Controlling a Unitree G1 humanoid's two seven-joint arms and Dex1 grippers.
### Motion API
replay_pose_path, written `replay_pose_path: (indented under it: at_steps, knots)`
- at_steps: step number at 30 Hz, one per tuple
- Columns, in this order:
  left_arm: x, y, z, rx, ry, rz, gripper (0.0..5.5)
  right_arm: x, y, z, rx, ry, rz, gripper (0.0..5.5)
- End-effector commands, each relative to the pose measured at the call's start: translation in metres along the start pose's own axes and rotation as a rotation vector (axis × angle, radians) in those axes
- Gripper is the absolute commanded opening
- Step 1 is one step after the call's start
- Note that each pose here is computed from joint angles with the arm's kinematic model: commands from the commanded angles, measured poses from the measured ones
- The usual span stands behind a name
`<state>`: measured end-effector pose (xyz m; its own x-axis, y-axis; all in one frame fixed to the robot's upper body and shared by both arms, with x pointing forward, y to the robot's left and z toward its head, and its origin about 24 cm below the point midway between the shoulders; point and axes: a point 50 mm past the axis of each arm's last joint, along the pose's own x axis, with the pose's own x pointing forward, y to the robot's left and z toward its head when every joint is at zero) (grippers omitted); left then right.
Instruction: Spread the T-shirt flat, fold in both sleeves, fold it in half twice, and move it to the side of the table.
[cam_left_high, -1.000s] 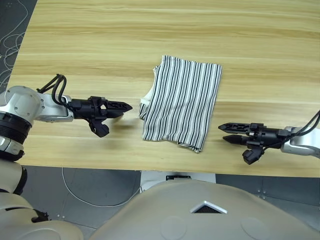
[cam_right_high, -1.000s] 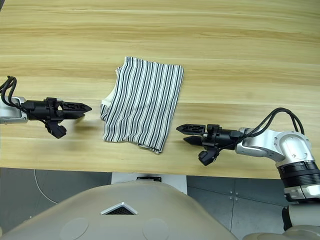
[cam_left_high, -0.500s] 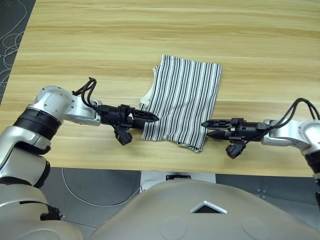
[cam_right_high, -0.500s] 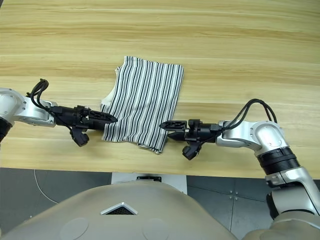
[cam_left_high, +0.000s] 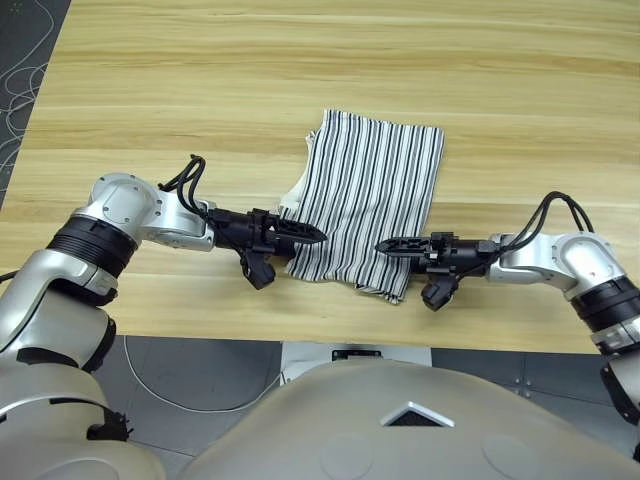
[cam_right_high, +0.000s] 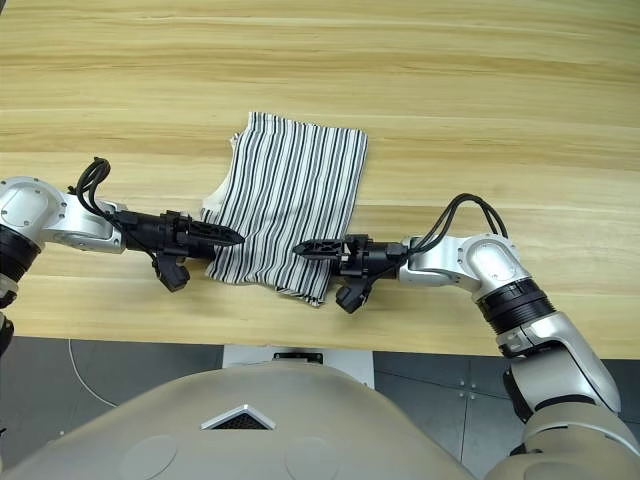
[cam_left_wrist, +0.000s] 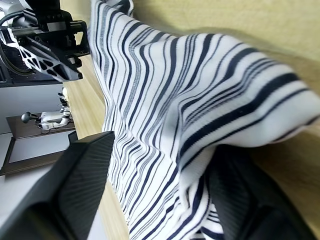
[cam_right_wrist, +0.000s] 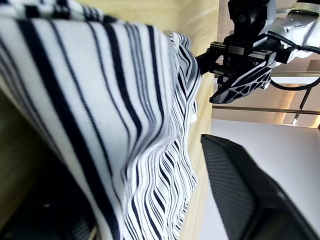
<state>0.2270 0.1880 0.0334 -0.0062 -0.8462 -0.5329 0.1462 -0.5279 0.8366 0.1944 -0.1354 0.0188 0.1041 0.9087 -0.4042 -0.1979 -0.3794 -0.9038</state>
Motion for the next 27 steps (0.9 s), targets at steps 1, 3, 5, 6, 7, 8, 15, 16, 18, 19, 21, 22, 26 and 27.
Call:
replay_pose_path:
  at_steps: [1,3,5,6,7,8,15,16,18,19,21,22,26,27]
  knots:
    - [-0.001,0.000,0.000,-0.004,-0.003,-0.027,2.43,-0.001,0.014,0.003,0.007,-0.007,0.097,2.24]
    - [-0.001,0.000,0.000,-0.007,-0.005,-0.025,2.12,-0.001,0.014,0.003,0.007,-0.006,0.098,1.89]
    - [-0.001,0.000,0.000,-0.010,-0.008,-0.024,1.83,-0.001,0.014,0.003,0.008,-0.005,0.097,1.54]
    - [-0.001,0.000,0.001,-0.013,-0.009,-0.025,1.68,0.000,0.014,0.003,0.007,-0.004,0.097,1.33]
    - [-0.001,0.000,0.001,-0.016,-0.009,-0.026,1.56,0.000,0.014,0.003,0.007,-0.004,0.096,1.20]
    - [-0.001,0.000,0.001,-0.018,-0.009,-0.027,1.35,0.000,0.013,0.003,0.006,-0.003,0.095,0.97]
    - [0.000,0.001,0.002,-0.050,-0.018,-0.019,0.19,0.000,0.010,0.002,0.026,0.000,0.080,0.10]
    - [0.000,0.002,0.003,-0.083,-0.017,0.008,0.12,0.000,0.008,0.002,0.043,0.001,0.066,0.10]
    - [0.001,0.002,0.004,-0.159,-0.003,0.040,0.12,-0.001,0.004,0.002,0.089,0.004,0.040,0.10]
    - [0.001,0.000,0.005,-0.201,0.007,0.037,0.12,-0.002,0.001,0.002,0.122,0.008,0.027,0.10]
    - [0.001,-0.001,0.006,-0.303,0.034,0.032,0.12,-0.005,-0.009,-0.001,0.187,0.019,-0.008,0.10]
    - [0.001,-0.001,0.008,-0.356,0.045,0.025,0.12,-0.005,-0.014,-0.003,0.219,0.021,-0.025,0.10]
    - [-0.001,0.001,0.015,-0.590,0.064,-0.073,0.12,-0.008,-0.020,-0.006,0.262,0.026,-0.006,0.10]
    - [-0.003,0.001,0.017,-0.638,0.063,-0.112,0.12,-0.009,-0.020,-0.006,0.270,0.026,0.008,0.10]
